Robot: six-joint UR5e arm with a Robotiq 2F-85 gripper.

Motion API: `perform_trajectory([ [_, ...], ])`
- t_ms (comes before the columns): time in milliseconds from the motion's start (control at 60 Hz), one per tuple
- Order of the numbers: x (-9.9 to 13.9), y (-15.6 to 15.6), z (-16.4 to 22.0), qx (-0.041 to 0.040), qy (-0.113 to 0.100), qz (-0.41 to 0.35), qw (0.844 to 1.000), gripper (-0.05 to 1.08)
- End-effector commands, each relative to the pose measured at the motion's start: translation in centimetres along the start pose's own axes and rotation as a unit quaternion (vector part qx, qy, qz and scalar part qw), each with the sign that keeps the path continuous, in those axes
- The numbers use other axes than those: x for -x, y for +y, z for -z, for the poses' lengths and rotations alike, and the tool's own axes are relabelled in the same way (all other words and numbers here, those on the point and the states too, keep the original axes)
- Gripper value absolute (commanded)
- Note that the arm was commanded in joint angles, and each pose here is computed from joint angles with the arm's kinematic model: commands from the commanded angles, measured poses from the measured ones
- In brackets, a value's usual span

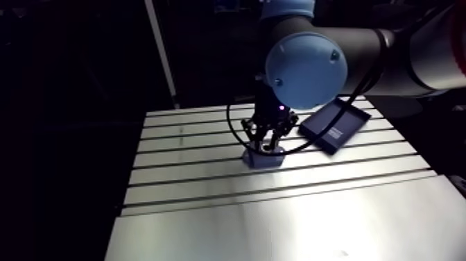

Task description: Pick up the bearing and press it into the housing until flush.

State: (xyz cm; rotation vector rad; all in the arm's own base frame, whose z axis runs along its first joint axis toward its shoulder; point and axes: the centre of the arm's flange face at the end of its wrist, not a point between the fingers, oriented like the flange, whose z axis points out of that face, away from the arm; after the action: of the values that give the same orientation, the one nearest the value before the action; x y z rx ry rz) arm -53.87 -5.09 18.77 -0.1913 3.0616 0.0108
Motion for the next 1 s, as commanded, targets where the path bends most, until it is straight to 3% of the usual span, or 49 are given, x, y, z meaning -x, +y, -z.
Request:
perform_trajectory([
  [17,0.02,0.16,-0.03,0.0004,0.000,-0.001,1.000,0.73],
  [1000,0.13,0.14,-0.08,-0.0005,-0.001,-0.002,1.000,0.73],
])
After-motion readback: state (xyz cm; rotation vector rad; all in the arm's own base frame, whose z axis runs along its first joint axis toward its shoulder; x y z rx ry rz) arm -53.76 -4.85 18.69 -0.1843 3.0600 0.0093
